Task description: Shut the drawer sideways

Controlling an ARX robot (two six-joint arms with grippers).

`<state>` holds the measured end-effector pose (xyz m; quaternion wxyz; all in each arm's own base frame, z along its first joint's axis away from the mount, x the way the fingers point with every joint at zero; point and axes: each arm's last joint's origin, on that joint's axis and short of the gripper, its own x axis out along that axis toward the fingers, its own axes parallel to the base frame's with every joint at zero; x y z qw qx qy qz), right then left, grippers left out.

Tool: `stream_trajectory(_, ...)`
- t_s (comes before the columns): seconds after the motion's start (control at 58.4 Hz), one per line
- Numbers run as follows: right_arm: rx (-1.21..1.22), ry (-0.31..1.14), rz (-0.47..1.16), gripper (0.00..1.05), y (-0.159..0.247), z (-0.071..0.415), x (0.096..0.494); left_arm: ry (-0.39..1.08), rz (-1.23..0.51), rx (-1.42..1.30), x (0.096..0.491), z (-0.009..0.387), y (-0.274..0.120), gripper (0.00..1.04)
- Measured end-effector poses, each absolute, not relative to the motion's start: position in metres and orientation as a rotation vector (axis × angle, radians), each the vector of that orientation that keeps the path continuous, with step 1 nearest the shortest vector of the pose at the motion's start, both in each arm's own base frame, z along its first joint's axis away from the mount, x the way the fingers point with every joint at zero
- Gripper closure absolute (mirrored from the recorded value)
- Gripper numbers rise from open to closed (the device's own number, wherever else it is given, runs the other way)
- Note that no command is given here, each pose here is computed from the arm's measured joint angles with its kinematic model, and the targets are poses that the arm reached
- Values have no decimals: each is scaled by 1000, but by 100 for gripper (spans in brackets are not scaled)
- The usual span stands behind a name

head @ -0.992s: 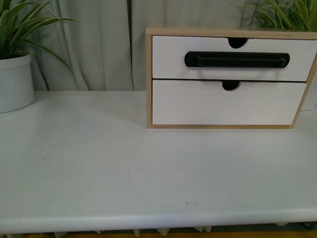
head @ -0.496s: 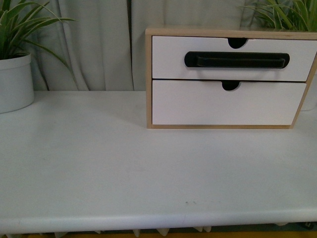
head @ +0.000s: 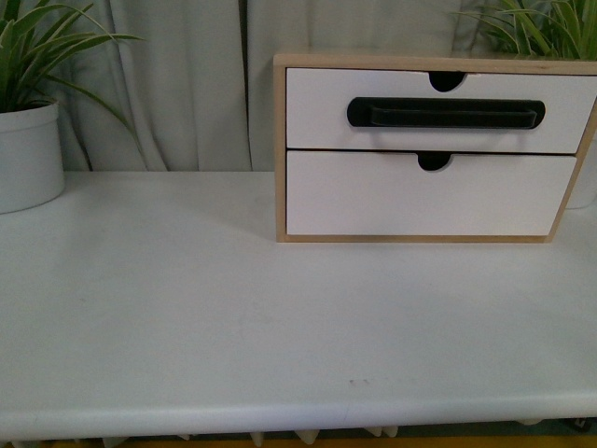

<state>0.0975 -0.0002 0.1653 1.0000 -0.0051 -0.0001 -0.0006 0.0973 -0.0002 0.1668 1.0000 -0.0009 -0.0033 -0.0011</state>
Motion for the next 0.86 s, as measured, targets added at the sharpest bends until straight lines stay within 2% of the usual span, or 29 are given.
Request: stream_trajectory(0.856, -10, 0, -1, 9, 0, 165, 98, -7, -2, -1, 97, 167, 0, 6)
